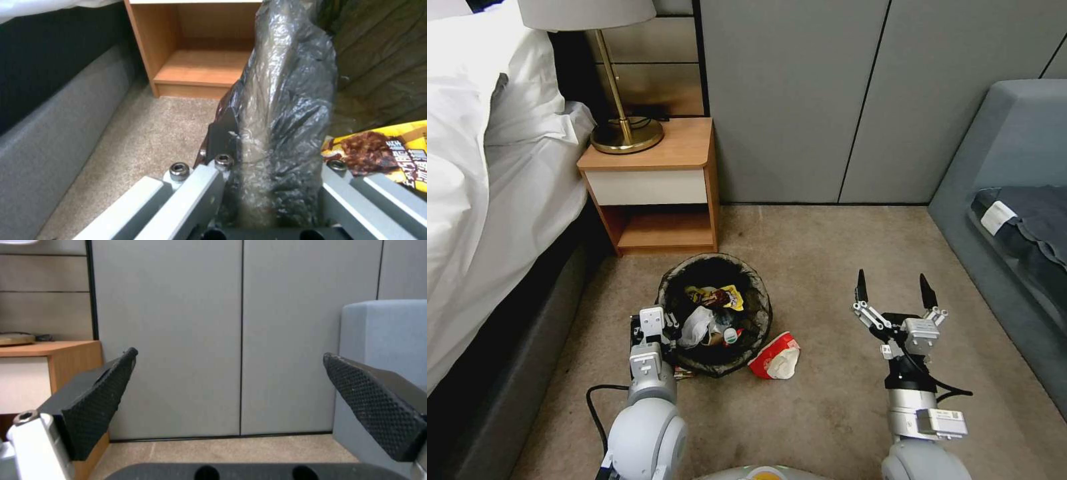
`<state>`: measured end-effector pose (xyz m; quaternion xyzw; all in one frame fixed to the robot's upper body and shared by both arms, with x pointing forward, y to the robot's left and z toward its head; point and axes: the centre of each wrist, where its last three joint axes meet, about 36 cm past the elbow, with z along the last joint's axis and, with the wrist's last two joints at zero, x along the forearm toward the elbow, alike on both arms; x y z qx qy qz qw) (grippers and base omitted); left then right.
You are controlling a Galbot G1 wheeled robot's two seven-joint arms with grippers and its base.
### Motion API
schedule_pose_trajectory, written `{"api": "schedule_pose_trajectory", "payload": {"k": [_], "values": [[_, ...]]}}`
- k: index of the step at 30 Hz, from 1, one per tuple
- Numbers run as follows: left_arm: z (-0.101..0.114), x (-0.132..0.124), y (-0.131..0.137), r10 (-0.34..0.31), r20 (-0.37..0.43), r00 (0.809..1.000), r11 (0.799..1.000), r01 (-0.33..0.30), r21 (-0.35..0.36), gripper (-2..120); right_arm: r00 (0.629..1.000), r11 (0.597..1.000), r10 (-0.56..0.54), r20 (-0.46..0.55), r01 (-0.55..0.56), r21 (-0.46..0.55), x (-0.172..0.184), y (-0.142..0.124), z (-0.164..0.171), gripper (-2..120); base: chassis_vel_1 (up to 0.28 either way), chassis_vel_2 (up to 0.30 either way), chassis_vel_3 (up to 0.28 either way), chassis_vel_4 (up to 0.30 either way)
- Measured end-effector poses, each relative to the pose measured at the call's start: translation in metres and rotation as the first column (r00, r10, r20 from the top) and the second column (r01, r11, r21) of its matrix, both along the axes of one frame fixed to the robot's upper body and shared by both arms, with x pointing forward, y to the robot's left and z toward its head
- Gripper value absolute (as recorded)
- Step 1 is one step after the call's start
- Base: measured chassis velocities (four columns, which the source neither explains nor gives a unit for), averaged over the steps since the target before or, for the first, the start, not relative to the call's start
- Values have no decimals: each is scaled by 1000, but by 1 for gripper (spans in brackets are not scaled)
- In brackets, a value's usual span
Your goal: Pick up the trash bin, then pick up the garbage from the floor and place it into the trash bin.
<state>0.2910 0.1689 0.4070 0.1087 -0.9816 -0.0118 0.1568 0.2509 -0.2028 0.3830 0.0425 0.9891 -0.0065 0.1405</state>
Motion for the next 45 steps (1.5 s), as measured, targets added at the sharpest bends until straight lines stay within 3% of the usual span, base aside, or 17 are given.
{"api": "schedule_pose_trajectory", "payload": {"k": [11,18,21,25,27,31,34,35,38,39,41,43,44,45], "values": [[0,0,0,2,1,1000,1000,-2,-1,0,1000,1000,8,12,-8,-1,9,-2,4,100,0,0,0,0],[3,-1,1,0,7,1000,1000,0,0,0,999,998,36,-3,-35,59,33,-2,31,100,0,0,0,0],[5,-2,1,0,10,1000,1000,0,0,0,989,983,87,-116,-66,172,50,8,51,100,0,0,0,0],[6,-2,1,0,13,1000,1000,0,-1,0,967,968,136,-215,-83,237,57,18,54,100,0,0,0,0],[7,-3,1,1,15,1000,1000,-1,-1,0,924,954,191,-331,-96,283,68,33,42,100,0,0,0,0],[7,-4,1,2,14,1000,1000,-2,0,0,886,950,219,-408,-98,297,74,45,26,100,0,0,0,0],[8,-4,1,2,15,1000,1000,-2,-1,0,799,943,271,-537,-108,315,76,66,-5,100,0,0,0,0],[8,-4,1,2,15,1000,1000,-2,-1,0,799,943,271,-537,-108,315,76,66,-5,100,0,0,0,0],[9,-5,1,6,18,1000,1000,-6,0,0,696,936,312,-647,-110,333,75,83,-32,100,0,0,0,0],[9,-5,1,6,18,1000,1000,-6,0,0,696,936,312,-647,-110,333,75,83,-32,100,0,0,0,0],[10,-5,1,8,20,1000,1000,-8,1,0,615,939,322,-720,-114,323,75,97,-58,100,0,0,0,0],[10,-5,1,8,21,1000,1000,-8,1,0,608,940,321,-726,-114,321,75,97,-60,100,0,0,0,0],[11,-6,1,5,22,1000,1000,-5,-1,0,578,943,319,-752,-115,312,76,103,-72,100,0,0,0,0],[11,-6,1,5,22,1000,1000,-5,-1,0,578,943,319,-752,-115,312,76,103,-72,100,0,0,0,0]]}}
